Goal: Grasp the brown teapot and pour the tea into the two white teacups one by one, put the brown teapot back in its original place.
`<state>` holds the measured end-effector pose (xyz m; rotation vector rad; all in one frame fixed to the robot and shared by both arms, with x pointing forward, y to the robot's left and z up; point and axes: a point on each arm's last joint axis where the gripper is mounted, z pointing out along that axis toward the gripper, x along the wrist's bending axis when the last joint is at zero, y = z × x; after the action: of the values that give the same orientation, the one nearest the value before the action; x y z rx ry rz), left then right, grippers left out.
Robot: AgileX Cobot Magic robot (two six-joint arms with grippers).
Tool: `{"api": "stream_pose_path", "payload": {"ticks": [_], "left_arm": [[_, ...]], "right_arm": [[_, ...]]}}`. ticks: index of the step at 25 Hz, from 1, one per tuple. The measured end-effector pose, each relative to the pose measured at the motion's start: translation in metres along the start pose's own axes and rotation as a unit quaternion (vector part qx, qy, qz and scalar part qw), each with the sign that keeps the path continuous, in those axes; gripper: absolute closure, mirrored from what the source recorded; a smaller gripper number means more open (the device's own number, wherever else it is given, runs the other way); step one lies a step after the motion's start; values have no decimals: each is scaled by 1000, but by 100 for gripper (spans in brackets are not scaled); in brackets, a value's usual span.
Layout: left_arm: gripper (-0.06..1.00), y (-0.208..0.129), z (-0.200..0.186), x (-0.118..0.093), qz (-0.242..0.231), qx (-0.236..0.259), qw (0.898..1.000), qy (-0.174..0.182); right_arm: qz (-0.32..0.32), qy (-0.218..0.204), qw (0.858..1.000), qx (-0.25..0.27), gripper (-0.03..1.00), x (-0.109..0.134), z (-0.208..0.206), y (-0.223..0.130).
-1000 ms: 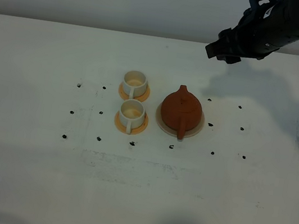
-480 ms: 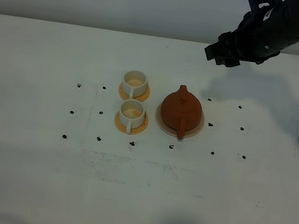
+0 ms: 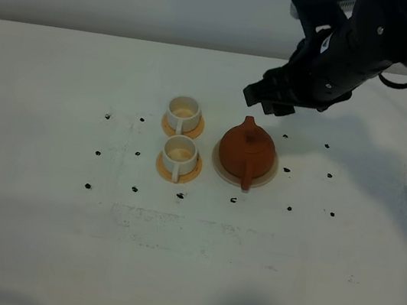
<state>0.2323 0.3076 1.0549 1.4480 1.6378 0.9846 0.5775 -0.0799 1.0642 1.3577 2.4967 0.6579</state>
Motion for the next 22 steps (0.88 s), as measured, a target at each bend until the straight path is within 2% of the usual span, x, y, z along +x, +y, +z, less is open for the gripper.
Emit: {"api": "stream_pose_path", "payload": {"ticks": [5, 10, 15, 22], "left_arm": [[44, 0, 0, 0, 0, 0, 1000, 0], [44, 0, 0, 0, 0, 0, 1000, 0], [44, 0, 0, 0, 0, 0, 1000, 0], [44, 0, 0, 0, 0, 0, 1000, 0]], "right_arm": [[9, 3, 999, -43, 43, 2, -32, -5], [21, 11, 998, -63, 43, 3, -42, -34], [35, 19, 999, -37, 43, 11, -23, -58], [45, 13, 999, 22, 43, 19, 25, -65]]}}
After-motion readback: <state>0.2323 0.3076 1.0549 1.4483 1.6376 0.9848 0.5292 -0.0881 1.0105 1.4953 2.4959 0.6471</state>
